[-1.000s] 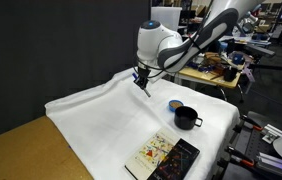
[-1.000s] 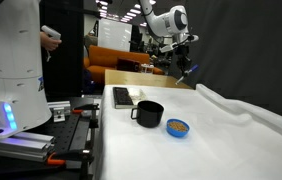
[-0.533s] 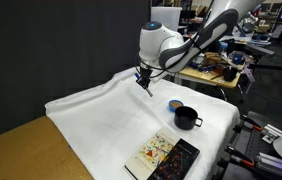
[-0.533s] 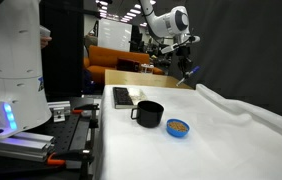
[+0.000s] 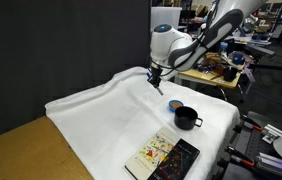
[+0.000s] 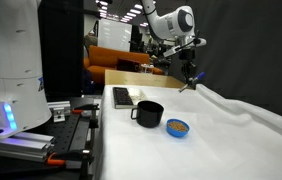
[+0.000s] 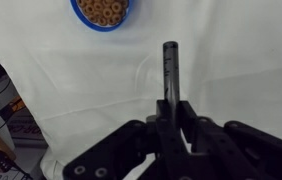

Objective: Put the pen into the black cup.

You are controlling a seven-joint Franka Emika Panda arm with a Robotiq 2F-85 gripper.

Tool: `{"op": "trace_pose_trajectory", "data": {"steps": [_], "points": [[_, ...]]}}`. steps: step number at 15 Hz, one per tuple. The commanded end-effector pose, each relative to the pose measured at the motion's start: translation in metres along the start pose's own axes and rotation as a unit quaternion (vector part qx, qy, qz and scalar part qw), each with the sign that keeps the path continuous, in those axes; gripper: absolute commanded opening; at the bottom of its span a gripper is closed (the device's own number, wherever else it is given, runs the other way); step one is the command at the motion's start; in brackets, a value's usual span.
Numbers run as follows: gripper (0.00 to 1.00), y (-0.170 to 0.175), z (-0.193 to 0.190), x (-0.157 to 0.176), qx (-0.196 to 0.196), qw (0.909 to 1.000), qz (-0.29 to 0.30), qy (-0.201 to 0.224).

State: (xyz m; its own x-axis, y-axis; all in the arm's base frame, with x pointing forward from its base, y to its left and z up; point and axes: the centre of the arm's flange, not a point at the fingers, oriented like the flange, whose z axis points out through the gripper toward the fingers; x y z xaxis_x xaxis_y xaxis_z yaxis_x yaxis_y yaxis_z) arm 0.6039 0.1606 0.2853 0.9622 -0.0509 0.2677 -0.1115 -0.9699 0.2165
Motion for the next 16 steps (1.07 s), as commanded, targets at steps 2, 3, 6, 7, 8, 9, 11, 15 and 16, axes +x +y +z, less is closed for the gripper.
{"op": "trace_pose_trajectory", "data": {"steps": [2,3,6,7,8,9,11,15,16], "points": [[0.04,0.03,0.006,-0.03,0.006,0.9999,0.012,-0.003],[0.04,0.034,0.008,-0.035,0.006,0.9999,0.013,-0.007],[0.04,0.043,0.012,-0.051,0.005,0.9997,0.019,-0.017],[0.04,0.047,0.014,-0.057,0.006,0.9995,0.022,-0.02],[0.04,0.049,0.016,-0.062,0.006,0.9994,0.024,-0.025],[0.04,0.051,0.018,-0.067,0.007,0.9992,0.026,-0.029],[0.04,0.054,0.022,-0.075,0.004,0.999,0.029,-0.032],[0.16,0.048,0.026,-0.07,-0.003,0.9987,0.024,-0.045],[0.16,0.047,0.026,-0.07,-0.002,0.9987,0.025,-0.044]]}}
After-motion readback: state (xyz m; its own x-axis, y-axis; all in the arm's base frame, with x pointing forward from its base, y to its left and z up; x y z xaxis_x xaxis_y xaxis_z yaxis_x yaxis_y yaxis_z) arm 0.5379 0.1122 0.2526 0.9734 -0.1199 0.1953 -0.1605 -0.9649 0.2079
